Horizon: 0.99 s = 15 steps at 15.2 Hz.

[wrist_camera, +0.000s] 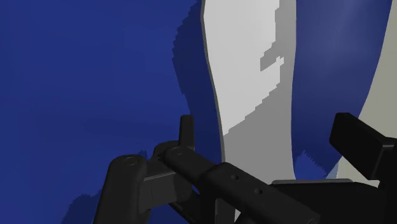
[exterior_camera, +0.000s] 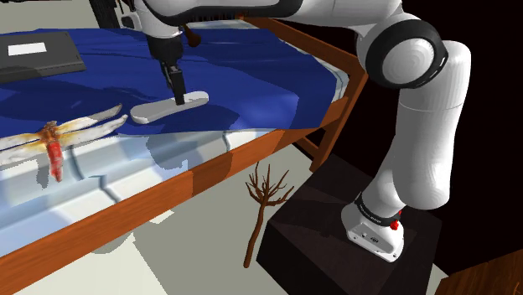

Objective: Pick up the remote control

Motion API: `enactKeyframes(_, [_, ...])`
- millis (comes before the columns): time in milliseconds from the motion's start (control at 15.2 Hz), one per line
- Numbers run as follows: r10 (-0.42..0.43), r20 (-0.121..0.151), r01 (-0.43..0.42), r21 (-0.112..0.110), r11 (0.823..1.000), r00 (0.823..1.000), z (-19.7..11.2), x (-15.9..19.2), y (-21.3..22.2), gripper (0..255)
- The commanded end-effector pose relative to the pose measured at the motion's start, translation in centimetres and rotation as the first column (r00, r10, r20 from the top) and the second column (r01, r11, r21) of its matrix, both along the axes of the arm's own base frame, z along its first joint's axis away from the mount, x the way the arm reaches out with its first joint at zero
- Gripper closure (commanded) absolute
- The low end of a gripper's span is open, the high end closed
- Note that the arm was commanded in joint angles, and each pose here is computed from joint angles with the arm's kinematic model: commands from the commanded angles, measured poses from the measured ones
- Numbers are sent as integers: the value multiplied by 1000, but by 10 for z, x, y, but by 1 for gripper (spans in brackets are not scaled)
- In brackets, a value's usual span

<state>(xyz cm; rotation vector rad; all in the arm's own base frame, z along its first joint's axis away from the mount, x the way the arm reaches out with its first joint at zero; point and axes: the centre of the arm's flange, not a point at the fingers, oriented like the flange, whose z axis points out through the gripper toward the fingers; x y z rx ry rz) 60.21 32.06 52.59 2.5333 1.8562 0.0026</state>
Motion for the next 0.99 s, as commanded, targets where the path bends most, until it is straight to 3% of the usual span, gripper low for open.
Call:
enactKeyframes(0, [1, 0, -1, 0, 1000, 1000, -10, 0, 0, 0])
enactKeyframes(264, [1, 0, -1, 0, 1000, 1000, -23, 0, 0, 0])
enactKeyframes(330, [1, 0, -1, 0, 1000, 1000, -23, 1, 0, 255])
enactKeyframes(924, [1, 0, -1, 0, 1000, 1000, -23, 0, 0, 255])
